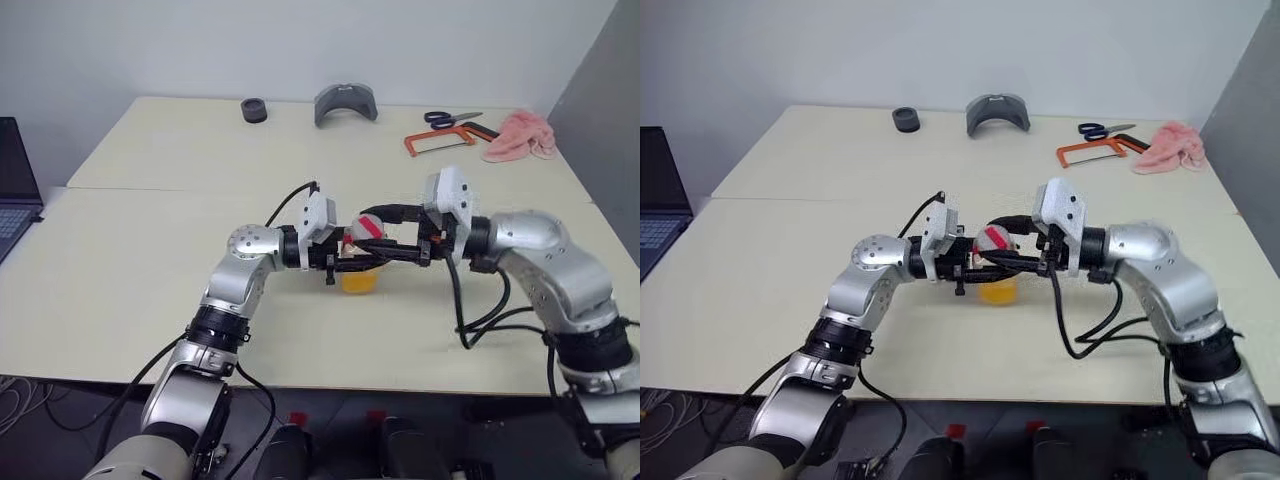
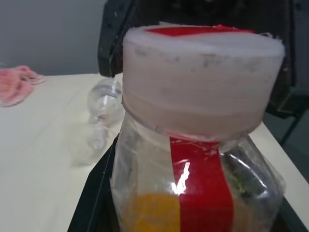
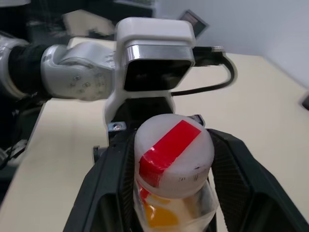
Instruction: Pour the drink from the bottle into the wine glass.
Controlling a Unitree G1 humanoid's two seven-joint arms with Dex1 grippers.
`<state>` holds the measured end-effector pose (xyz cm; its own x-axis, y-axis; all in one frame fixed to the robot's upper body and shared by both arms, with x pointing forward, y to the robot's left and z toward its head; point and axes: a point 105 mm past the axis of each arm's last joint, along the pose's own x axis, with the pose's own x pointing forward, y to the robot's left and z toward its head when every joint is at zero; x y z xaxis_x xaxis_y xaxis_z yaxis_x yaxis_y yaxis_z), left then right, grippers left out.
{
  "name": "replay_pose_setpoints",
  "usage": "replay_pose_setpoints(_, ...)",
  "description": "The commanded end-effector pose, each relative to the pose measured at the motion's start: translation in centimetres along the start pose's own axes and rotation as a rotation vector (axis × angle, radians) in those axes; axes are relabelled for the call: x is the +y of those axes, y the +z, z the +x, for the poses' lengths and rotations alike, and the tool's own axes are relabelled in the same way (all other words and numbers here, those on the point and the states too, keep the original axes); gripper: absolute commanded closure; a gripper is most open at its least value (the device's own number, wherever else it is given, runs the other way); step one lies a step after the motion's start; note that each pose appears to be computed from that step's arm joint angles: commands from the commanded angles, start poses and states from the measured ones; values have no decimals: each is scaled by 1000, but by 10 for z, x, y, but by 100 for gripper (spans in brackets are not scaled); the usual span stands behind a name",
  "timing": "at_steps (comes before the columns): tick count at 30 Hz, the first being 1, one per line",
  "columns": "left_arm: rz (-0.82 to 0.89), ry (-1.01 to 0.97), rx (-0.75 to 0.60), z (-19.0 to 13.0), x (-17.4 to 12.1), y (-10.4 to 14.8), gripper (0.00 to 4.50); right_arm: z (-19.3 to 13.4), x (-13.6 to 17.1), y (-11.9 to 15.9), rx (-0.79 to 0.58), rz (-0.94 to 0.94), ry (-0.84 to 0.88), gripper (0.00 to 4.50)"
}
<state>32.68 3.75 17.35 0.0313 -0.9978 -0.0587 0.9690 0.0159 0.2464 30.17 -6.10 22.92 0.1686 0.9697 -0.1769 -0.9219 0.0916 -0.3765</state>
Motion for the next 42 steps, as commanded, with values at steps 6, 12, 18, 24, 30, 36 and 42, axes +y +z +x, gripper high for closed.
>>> replay_pose_setpoints(6,-2,17,-30,3,6,11,278,-18,-19,18,-70,-12,-125,185)
replay_pose_setpoints(12,-13,104,-39,3,13,6,279,-29,-4,30,-170,19,-354,0)
replay_pose_setpoints(18,-4,157,-66,7,22,8,279,-13,16,27,-184,98,-589,0)
replay_pose_setpoints(24,14,156,-84,15,25,11,279,-2,11,16,-162,124,-738,0)
replay_pose_setpoints(30,30,146,-82,18,25,10,279,5,10,11,-147,142,-729,0)
replay_pose_setpoints(36,48,141,-77,17,25,10,279,4,5,8,-150,169,-740,37)
replay_pose_setpoints(42,51,145,-79,17,25,10,279,7,6,3,-137,190,-711,237)
